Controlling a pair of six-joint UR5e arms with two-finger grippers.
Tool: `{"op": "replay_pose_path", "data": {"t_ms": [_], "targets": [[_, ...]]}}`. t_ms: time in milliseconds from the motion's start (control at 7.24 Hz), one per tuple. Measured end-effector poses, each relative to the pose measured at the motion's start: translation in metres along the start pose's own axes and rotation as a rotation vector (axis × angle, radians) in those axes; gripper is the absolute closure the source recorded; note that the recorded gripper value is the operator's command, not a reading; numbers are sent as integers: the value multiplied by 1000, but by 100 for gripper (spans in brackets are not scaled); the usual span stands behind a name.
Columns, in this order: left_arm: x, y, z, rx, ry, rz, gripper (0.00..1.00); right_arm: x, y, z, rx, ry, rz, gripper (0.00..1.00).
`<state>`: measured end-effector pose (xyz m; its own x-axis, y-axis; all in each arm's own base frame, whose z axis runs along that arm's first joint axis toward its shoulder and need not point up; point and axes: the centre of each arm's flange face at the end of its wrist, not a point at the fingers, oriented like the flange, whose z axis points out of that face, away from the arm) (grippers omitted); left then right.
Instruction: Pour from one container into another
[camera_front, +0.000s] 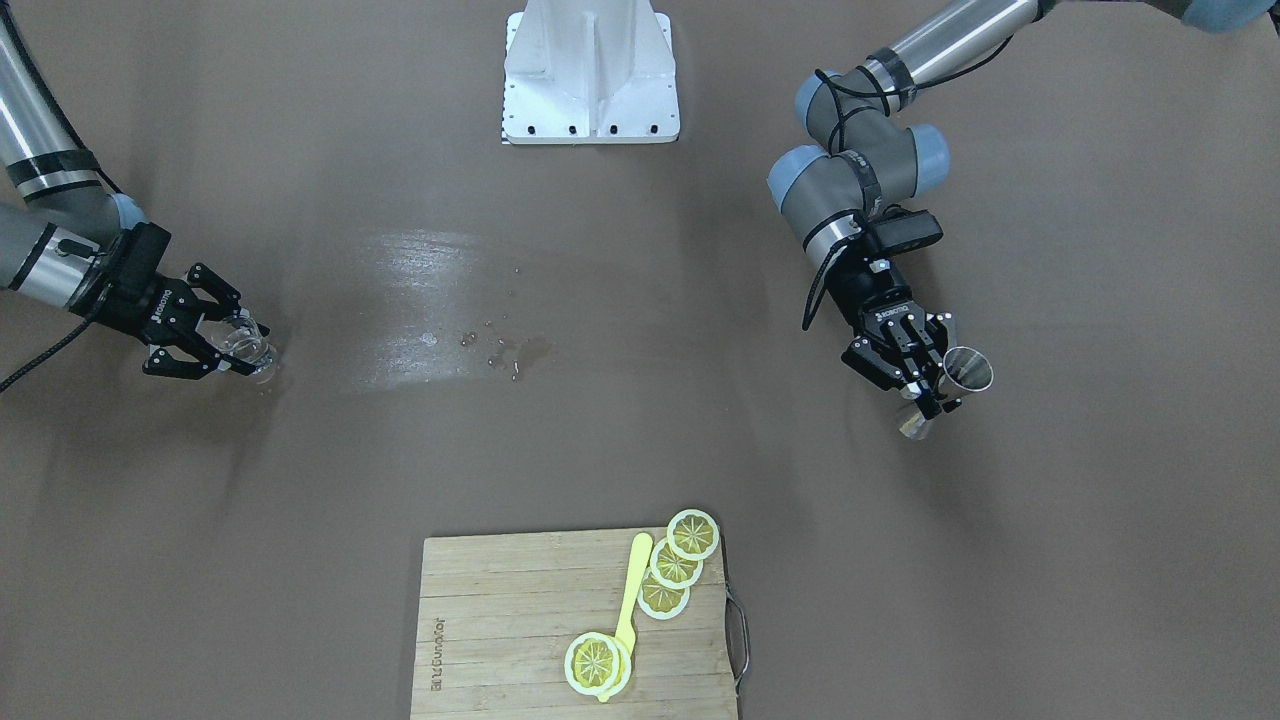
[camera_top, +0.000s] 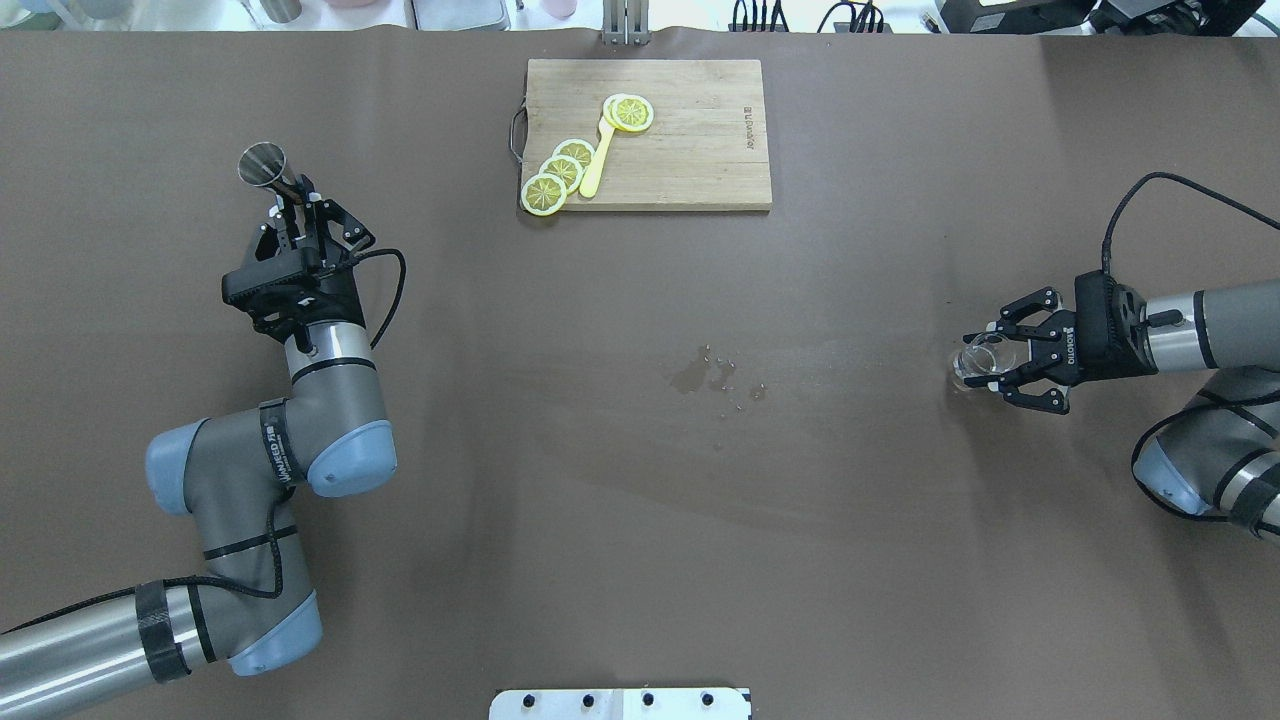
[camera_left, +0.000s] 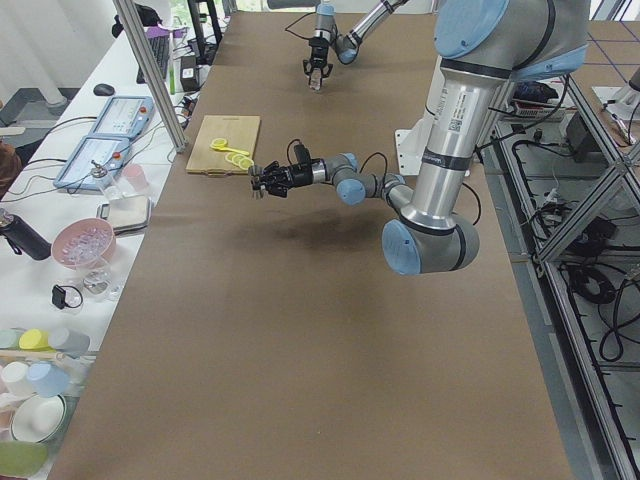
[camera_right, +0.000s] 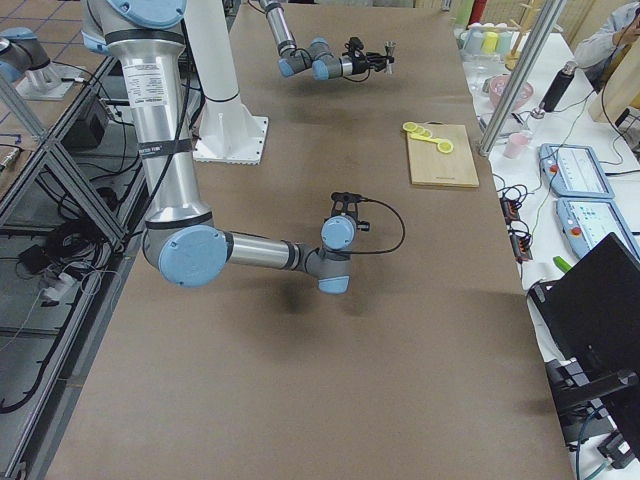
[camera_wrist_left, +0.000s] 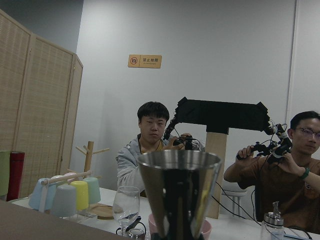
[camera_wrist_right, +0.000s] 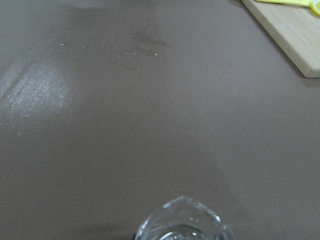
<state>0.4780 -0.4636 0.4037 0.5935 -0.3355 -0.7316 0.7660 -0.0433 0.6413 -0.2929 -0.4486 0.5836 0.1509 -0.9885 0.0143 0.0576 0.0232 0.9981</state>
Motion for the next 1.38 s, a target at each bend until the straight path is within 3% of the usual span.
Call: {"op": "replay_pose_path", "data": {"t_ms": [276, 691, 967, 1382], "targets": [[4, 15, -7, -26, -2, 31, 100, 3, -4, 3, 6, 5, -6, 44], [10, 29, -27, -74, 14, 43, 100, 8, -11, 6, 14, 25, -14, 41], [14, 39, -47, -100, 35, 49, 100, 8, -11, 6, 15, 25, -14, 32], [16, 48, -64, -123, 52, 59, 100, 8, -11, 7, 16, 28, -16, 30]]}}
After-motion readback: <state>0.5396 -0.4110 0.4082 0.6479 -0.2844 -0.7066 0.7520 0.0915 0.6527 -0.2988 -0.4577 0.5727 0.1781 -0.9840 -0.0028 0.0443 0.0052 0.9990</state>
